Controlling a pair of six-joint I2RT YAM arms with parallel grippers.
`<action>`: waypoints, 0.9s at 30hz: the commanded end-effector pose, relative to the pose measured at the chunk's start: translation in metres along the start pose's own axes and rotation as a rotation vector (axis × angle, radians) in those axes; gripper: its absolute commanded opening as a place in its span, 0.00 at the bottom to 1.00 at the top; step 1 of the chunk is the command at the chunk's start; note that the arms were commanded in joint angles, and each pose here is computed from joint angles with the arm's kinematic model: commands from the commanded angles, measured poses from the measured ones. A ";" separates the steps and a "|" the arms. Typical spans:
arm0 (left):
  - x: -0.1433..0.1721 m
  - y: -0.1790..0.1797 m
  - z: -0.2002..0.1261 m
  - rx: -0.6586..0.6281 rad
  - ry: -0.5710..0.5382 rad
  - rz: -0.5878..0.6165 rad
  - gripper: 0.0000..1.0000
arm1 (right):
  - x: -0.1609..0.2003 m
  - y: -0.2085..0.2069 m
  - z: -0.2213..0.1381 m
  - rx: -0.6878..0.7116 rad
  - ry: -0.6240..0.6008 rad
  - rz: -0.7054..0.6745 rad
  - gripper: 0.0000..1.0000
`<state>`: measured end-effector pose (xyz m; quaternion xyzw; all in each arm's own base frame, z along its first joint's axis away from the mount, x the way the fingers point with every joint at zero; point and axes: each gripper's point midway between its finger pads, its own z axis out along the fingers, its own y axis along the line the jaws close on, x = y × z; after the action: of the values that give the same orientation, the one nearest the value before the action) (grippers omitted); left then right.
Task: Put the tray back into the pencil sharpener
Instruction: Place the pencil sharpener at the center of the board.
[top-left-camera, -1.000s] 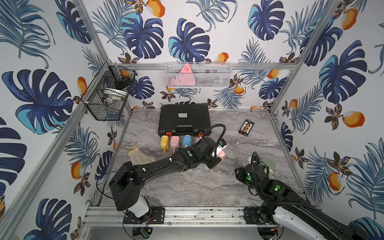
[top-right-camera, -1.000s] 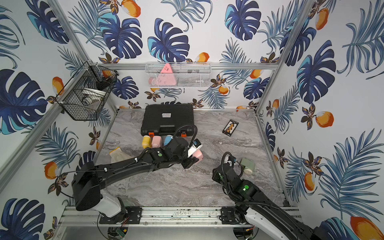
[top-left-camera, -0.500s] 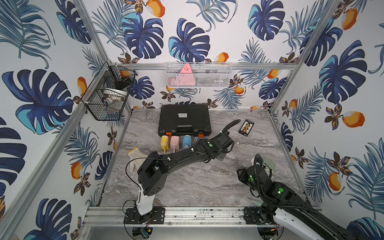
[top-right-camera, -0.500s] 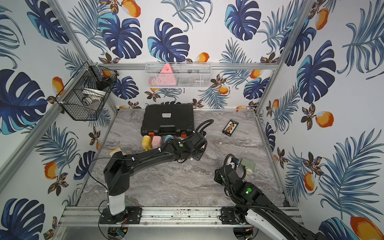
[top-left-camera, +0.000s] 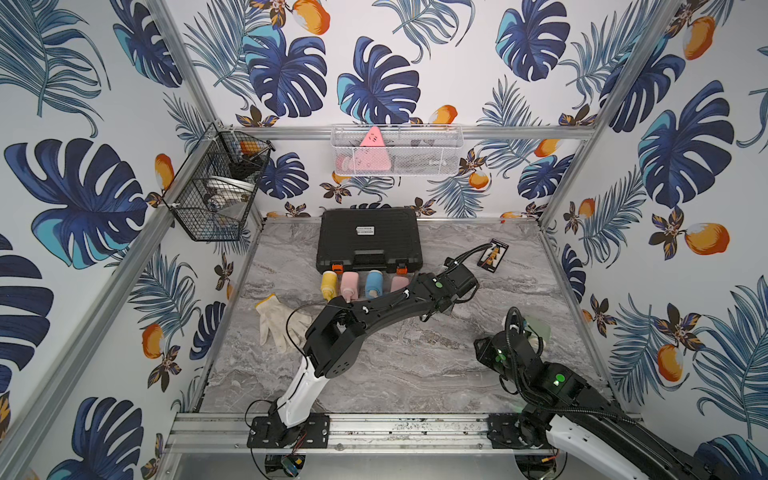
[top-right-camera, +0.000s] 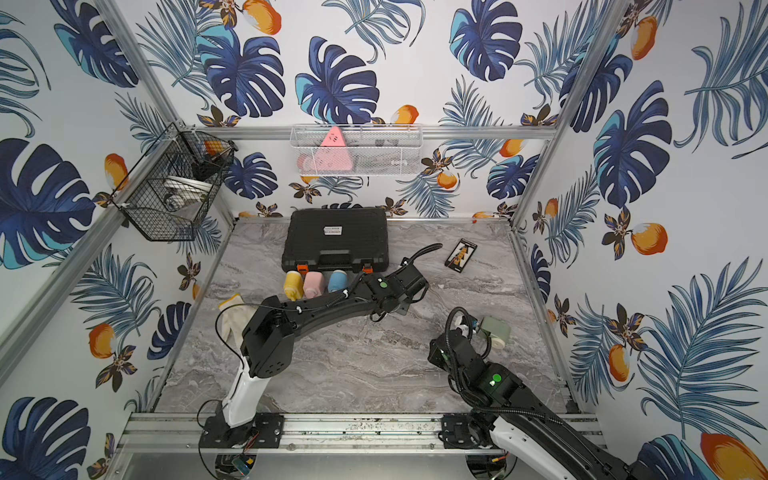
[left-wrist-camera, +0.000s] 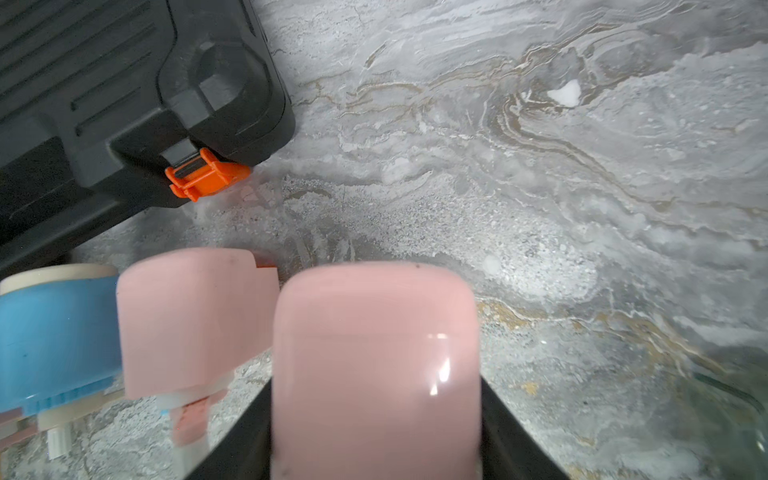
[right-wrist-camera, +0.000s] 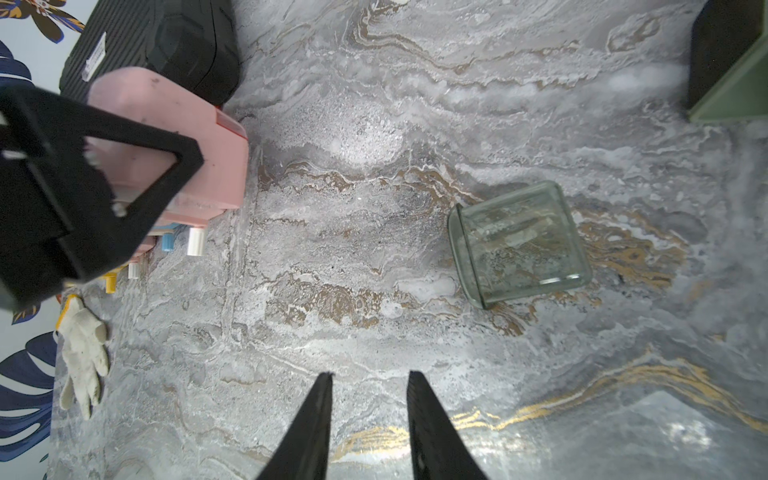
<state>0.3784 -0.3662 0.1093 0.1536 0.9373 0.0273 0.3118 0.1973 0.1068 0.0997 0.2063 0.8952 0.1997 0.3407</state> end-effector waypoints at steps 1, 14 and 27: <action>-0.003 0.005 0.007 -0.034 -0.006 -0.031 0.01 | -0.003 0.001 -0.002 0.001 -0.013 -0.003 0.33; -0.003 0.016 0.047 -0.012 0.053 -0.147 0.11 | -0.004 0.002 -0.001 0.008 -0.014 -0.004 0.33; -0.001 0.021 0.058 -0.005 0.089 -0.173 0.57 | -0.003 0.002 0.000 0.005 -0.010 -0.004 0.33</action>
<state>0.4205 -0.3496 0.0670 0.0742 0.9582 0.0111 0.2761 0.1982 0.1069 0.0996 0.2051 0.8969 0.1949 0.3397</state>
